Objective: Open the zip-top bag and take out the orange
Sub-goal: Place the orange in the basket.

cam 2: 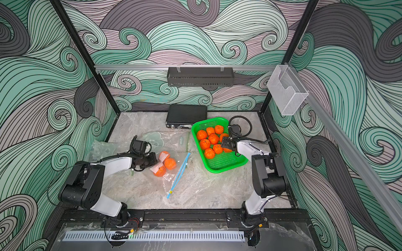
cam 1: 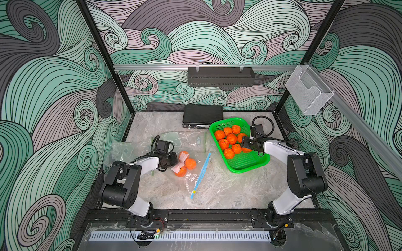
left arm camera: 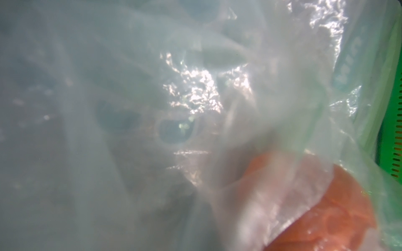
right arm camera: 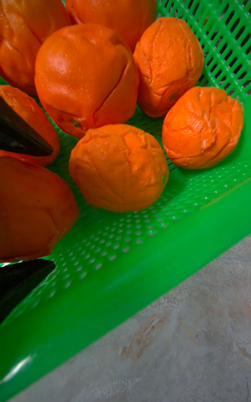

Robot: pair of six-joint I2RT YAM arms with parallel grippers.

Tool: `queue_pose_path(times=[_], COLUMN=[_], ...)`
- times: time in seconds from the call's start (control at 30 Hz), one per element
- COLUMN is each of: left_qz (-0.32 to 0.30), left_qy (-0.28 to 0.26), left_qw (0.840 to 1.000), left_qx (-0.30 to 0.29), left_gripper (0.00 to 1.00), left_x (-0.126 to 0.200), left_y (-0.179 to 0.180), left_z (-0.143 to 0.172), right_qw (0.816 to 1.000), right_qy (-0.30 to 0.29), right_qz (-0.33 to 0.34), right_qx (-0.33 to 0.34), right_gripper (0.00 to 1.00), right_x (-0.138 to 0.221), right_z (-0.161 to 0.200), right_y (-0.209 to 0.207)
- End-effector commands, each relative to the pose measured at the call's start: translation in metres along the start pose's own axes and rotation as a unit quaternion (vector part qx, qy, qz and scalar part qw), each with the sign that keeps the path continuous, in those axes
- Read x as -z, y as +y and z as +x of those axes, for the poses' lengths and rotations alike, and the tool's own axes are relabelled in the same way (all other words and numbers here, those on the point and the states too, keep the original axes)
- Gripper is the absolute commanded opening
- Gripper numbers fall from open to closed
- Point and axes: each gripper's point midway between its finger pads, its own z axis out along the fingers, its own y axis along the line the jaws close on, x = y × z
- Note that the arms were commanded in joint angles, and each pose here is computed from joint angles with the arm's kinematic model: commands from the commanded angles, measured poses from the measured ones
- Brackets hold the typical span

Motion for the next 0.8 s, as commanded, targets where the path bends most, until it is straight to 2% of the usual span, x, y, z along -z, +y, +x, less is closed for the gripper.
queue_pose_path(times=[0.0,0.27,0.5,0.63,0.77], left_qz=[-0.030,-0.031,-0.030,-0.032,-0.033], left_qy=[0.041,0.041,0.041,0.040,0.039], left_qw=[0.999,0.999,0.999,0.999,0.999], left_qx=[0.002,0.003,0.003,0.003,0.002], left_gripper=[0.00,0.00,0.00,0.00,0.00], left_x=[-0.005,-0.005,-0.005,-0.005,-0.004], left_y=[0.015,0.015,0.015,0.016,0.015], left_z=[0.020,0.020,0.020,0.019,0.019], right_qw=[1.000,1.000,0.995,0.988,0.973], right_qy=[0.002,-0.029,-0.087,-0.120,-0.146], right_qz=[0.003,-0.004,-0.044,-0.097,-0.158], right_qx=[-0.012,-0.008,-0.004,0.020,0.082], right_gripper=[0.78,0.78,0.77,0.74,0.71], right_x=[0.002,0.023,0.079,0.120,0.160], right_z=[-0.003,-0.016,-0.033,-0.022,0.005], right_y=[-0.004,-0.002,0.012,0.037,0.072])
